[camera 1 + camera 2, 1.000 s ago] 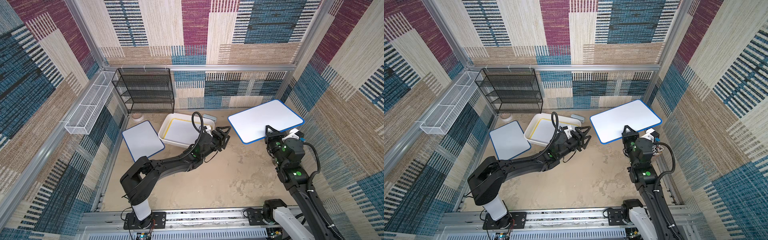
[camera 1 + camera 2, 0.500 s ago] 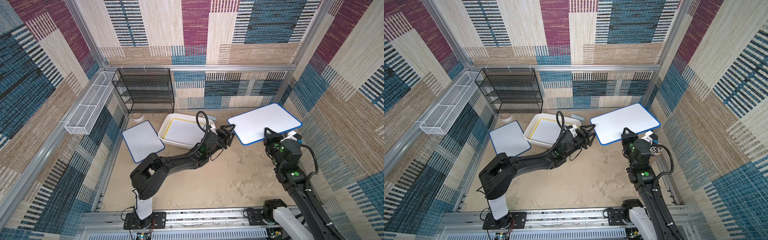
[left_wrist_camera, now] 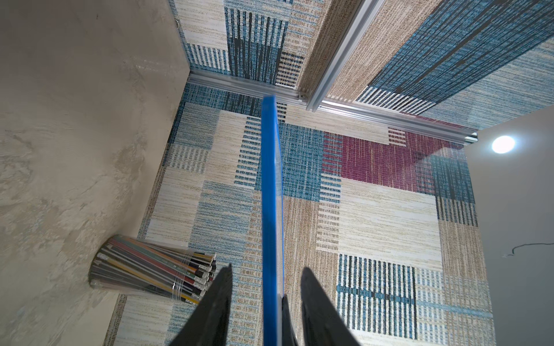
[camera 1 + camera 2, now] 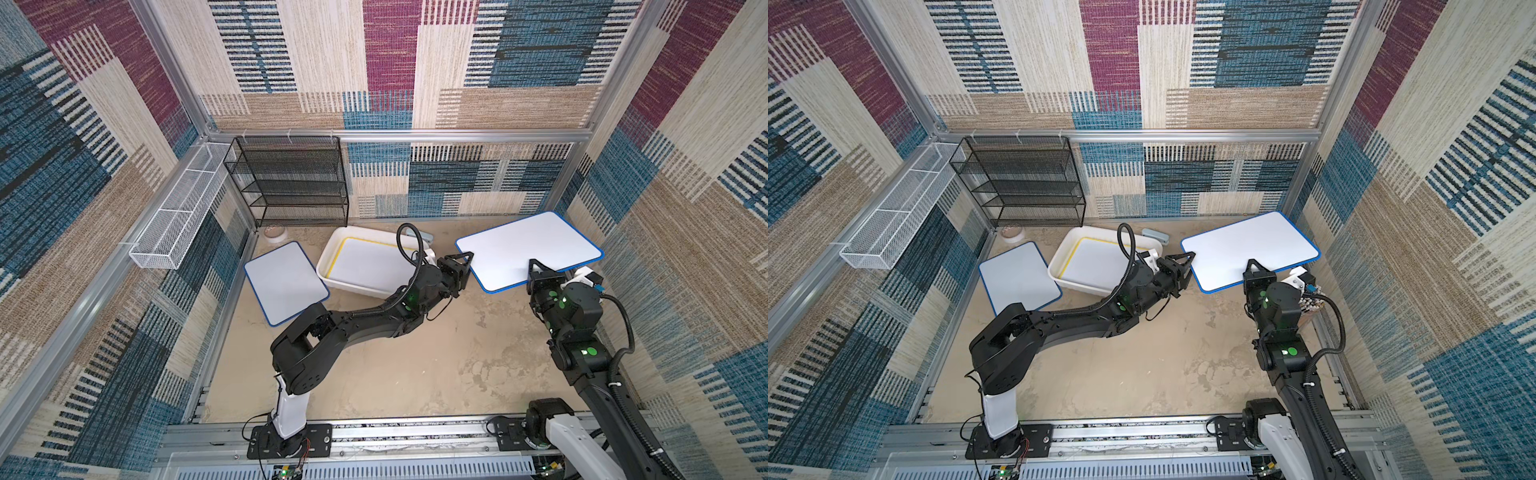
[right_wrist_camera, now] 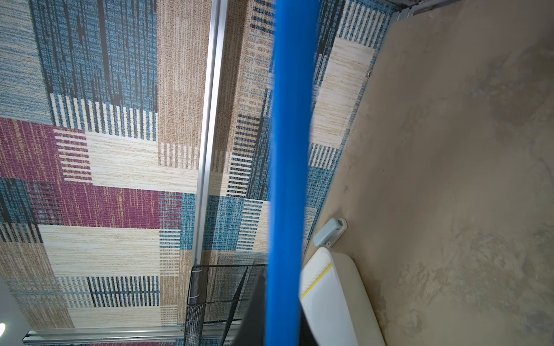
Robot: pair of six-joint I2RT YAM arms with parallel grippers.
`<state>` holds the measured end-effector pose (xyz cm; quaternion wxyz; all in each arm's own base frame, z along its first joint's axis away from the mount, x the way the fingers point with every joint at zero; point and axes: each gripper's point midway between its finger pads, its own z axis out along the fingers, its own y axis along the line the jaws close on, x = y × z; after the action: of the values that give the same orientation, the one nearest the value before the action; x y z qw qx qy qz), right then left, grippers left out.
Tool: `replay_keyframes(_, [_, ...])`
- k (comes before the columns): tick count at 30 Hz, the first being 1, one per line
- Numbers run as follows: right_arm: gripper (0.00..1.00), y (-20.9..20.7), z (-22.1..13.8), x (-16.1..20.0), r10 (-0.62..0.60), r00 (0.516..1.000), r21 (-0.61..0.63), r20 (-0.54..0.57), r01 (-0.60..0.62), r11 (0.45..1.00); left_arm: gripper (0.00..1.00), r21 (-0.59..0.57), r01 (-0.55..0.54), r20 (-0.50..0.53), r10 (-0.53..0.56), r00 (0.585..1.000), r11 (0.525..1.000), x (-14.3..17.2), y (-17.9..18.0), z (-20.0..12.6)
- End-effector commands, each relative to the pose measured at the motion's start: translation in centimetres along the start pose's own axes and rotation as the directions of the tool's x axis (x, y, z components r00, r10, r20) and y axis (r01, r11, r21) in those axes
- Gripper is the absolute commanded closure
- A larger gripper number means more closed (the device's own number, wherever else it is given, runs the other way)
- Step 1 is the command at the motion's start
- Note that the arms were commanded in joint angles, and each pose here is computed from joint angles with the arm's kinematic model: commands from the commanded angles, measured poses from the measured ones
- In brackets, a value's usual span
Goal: Put the whiteboard into the storage box
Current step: Pick up the whiteboard at the center of the board.
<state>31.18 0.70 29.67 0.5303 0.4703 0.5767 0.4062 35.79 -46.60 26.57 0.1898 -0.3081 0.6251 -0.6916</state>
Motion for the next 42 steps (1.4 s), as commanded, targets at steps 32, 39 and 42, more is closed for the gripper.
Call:
replay_keyframes(32, [0.29,-0.4,0.7,3.7,-0.102,0.978,-0.078,-0.18,0.089,0.993,1.0,0.119,-0.217,-0.057,0.225,0.973,0.969,-7.6,-5.3,-2.2])
replay_keyframes(39, [0.18,-2.0,1.9,6.7,-0.28,0.9,-0.079,-0.335,0.27,0.96,1.0,-0.01,-0.41,-0.075,0.408,0.91,0.912,-12.3,-7.9,-7.6])
replay_keyframes(42, [0.17,-3.3,3.0,9.1,-0.356,0.824,-0.073,-0.44,0.362,0.929,1.0,-0.101,-0.504,-0.079,0.498,0.863,0.858,-14.5,-8.7,-10.5])
